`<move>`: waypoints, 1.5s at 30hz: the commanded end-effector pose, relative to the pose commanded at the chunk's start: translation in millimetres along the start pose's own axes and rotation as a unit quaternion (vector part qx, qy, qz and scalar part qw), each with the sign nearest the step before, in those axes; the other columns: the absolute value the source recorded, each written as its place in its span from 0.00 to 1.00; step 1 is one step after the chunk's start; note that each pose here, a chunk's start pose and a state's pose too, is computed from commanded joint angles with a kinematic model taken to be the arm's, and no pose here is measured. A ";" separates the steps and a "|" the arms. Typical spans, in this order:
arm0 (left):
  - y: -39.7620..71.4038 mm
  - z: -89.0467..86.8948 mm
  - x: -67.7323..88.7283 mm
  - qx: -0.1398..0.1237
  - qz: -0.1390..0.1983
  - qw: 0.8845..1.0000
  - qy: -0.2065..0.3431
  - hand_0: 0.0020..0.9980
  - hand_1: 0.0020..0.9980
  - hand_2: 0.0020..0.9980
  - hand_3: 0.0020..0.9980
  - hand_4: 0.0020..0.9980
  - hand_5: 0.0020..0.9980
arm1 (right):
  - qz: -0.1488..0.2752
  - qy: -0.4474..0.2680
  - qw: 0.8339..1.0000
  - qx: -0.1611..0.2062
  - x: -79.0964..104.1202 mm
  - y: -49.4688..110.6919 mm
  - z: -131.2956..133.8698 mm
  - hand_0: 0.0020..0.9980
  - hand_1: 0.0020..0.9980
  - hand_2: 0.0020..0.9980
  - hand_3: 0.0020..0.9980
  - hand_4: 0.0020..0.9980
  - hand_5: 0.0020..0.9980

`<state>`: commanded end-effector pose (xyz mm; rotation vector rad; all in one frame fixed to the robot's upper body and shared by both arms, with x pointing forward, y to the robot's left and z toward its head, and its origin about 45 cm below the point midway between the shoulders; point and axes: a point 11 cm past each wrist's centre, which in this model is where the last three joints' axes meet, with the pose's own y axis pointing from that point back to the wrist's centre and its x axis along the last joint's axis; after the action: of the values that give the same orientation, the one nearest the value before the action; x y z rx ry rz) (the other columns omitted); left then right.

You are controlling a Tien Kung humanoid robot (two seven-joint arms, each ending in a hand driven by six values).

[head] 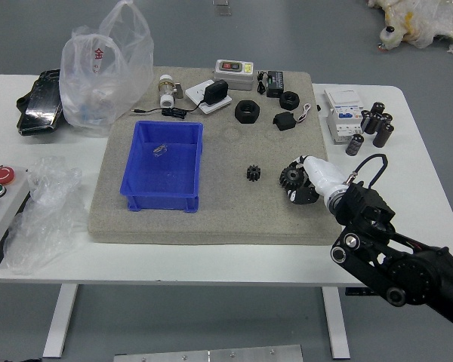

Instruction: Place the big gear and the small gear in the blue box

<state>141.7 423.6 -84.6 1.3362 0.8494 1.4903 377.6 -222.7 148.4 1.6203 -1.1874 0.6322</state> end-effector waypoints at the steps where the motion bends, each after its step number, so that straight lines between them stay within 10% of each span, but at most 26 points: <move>1: 0.0 0.0 -0.2 -0.001 0.000 1.000 0.000 0.65 0.61 0.57 0.70 0.67 0.35 | -0.002 -0.008 1.000 0.009 -0.4 0.7 -3.4 0.31 0.50 0.27 0.48 0.43 0.00; 17: 0.3 1.2 0.3 0.003 -0.003 1.000 -0.004 0.65 0.61 0.57 0.70 0.67 0.35 | 0.052 -0.048 0.979 0.191 29.0 1.9 -115.0 0.31 0.49 0.27 0.49 0.44 0.00; 35: 1.0 2.6 5.0 0.009 -0.002 1.000 -0.005 0.65 0.60 0.57 0.69 0.66 0.34 | 0.001 0.050 0.961 0.271 -6.3 7.8 -177.8 0.35 0.51 0.28 0.52 0.45 0.00; 36: 1.0 2.9 5.1 0.009 -0.003 1.000 -0.005 0.65 0.60 0.57 0.69 0.66 0.34 | -0.003 0.049 0.961 0.272 -7.6 7.8 -178.0 0.45 0.60 0.56 0.61 0.51 0.00; 45: 1.1 3.0 6.2 0.010 -0.002 1.000 -0.007 0.65 0.60 0.57 0.69 0.66 0.34 | -0.010 0.045 0.961 0.273 -11.4 4.3 -177.0 0.48 0.65 0.63 0.65 0.47 0.04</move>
<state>144.6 428.8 -81.0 1.3567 0.8606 1.4714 393.4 -55.9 206.8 2.0278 -0.9753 1.0790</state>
